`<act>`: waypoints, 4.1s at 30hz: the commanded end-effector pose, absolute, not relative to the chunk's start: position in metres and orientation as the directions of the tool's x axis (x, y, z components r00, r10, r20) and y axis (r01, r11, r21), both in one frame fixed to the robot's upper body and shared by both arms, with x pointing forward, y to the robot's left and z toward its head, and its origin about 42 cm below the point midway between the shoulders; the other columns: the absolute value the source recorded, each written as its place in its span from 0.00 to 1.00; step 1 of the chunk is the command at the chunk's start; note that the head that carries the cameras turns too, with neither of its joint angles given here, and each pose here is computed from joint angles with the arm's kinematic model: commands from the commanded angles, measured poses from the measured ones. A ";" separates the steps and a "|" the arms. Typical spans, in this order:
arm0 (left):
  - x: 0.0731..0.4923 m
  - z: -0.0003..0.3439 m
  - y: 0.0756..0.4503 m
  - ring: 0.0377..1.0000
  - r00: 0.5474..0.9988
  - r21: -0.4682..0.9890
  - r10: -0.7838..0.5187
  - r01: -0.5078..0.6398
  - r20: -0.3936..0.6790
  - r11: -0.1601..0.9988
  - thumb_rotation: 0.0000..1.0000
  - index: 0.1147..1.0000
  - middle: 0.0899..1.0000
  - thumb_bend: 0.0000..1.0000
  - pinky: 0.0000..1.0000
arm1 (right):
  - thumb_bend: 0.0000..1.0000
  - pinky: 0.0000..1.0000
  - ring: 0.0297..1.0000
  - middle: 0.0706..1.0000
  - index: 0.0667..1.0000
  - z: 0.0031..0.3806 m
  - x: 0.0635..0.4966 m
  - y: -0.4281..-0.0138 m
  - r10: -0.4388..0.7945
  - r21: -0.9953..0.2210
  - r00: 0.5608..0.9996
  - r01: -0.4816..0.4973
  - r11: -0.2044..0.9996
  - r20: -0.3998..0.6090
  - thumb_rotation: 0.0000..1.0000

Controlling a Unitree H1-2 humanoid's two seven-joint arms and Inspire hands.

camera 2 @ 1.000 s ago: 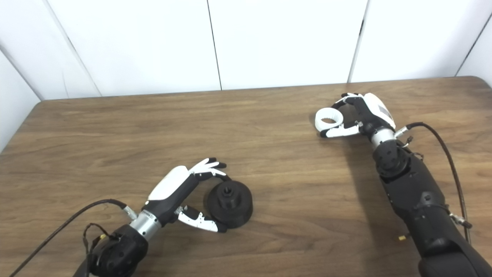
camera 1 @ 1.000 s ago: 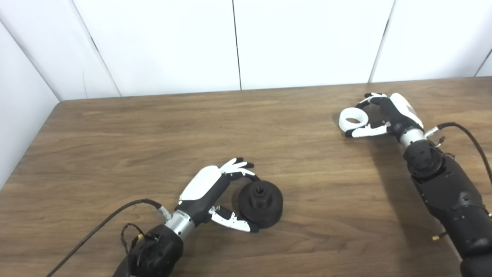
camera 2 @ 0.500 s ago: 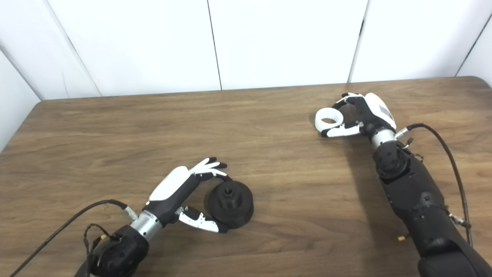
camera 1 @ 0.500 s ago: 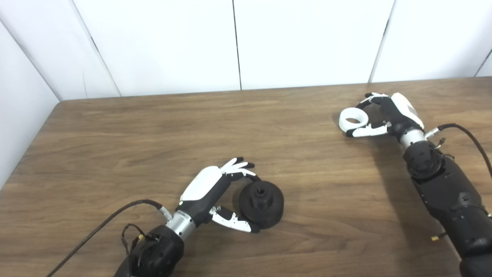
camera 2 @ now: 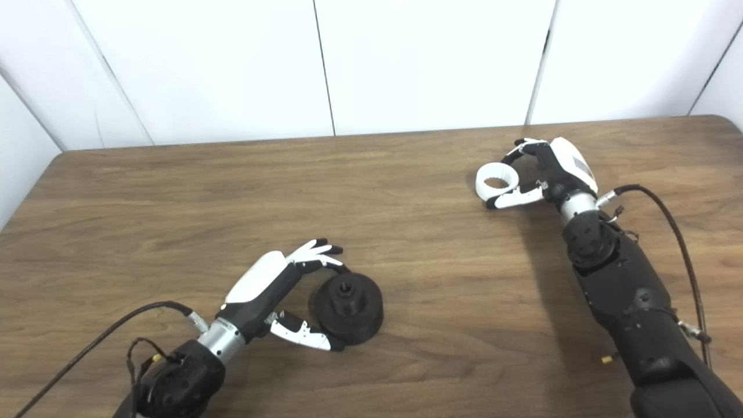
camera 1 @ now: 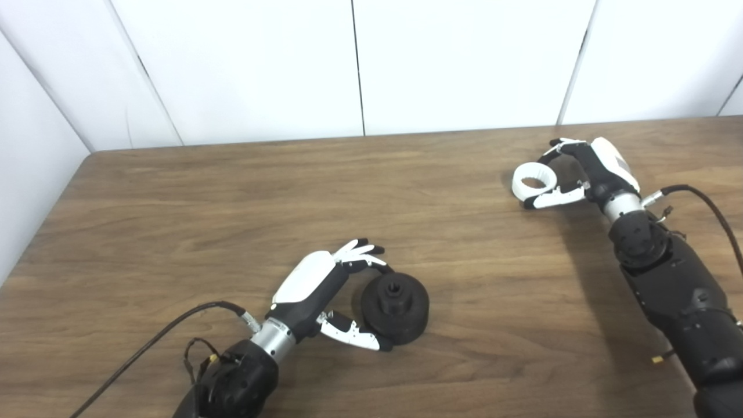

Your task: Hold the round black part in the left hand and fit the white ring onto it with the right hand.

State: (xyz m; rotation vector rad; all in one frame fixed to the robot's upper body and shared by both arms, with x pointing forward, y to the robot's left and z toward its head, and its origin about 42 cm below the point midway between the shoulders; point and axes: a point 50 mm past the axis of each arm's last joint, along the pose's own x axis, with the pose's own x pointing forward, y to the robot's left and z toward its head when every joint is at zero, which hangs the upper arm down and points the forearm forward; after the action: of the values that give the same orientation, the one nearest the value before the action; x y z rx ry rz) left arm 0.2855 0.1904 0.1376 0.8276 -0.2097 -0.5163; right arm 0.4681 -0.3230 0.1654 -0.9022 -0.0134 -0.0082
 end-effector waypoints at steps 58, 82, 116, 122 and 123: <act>0.291 0.143 0.191 0.98 0.855 0.764 -0.518 0.351 -0.025 0.542 0.25 0.62 0.89 0.86 0.92 | 0.52 0.85 0.94 0.85 0.45 0.260 0.309 -0.189 0.490 -0.727 0.866 -0.270 0.632 0.105 0.15; 0.290 0.144 0.185 0.97 0.855 0.766 -0.519 0.348 -0.022 0.541 0.27 0.61 0.89 0.86 0.87 | 0.52 0.84 0.94 0.85 0.45 0.244 0.301 -0.164 0.543 -0.702 0.836 -0.342 0.625 0.076 0.15; 0.294 0.144 0.169 0.97 0.855 0.753 -0.518 0.336 0.007 0.565 0.28 0.61 0.88 0.85 0.89 | 0.52 0.84 0.94 0.85 0.45 0.221 0.311 -0.157 0.553 -0.689 0.833 -0.380 0.618 0.036 0.15; 0.295 0.146 0.166 0.97 0.854 0.756 -0.521 0.335 0.009 0.563 0.30 0.61 0.89 0.85 0.88 | 0.52 0.84 0.95 0.85 0.45 0.220 0.309 -0.157 0.563 -0.698 0.826 -0.388 0.601 0.026 0.15; 0.295 0.146 0.166 0.97 0.853 0.755 -0.521 0.336 0.009 0.563 0.30 0.61 0.89 0.85 0.88 | 0.52 0.83 0.95 0.85 0.45 0.220 0.309 -0.157 0.564 -0.700 0.825 -0.388 0.599 0.025 0.15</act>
State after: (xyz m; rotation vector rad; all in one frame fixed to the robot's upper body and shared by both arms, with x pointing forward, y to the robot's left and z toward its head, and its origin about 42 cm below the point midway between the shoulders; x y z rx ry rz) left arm 0.2888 0.1708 0.1389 0.8267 -0.2146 -0.5054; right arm 0.3072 -0.1619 0.2052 -0.7360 -0.1589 0.5564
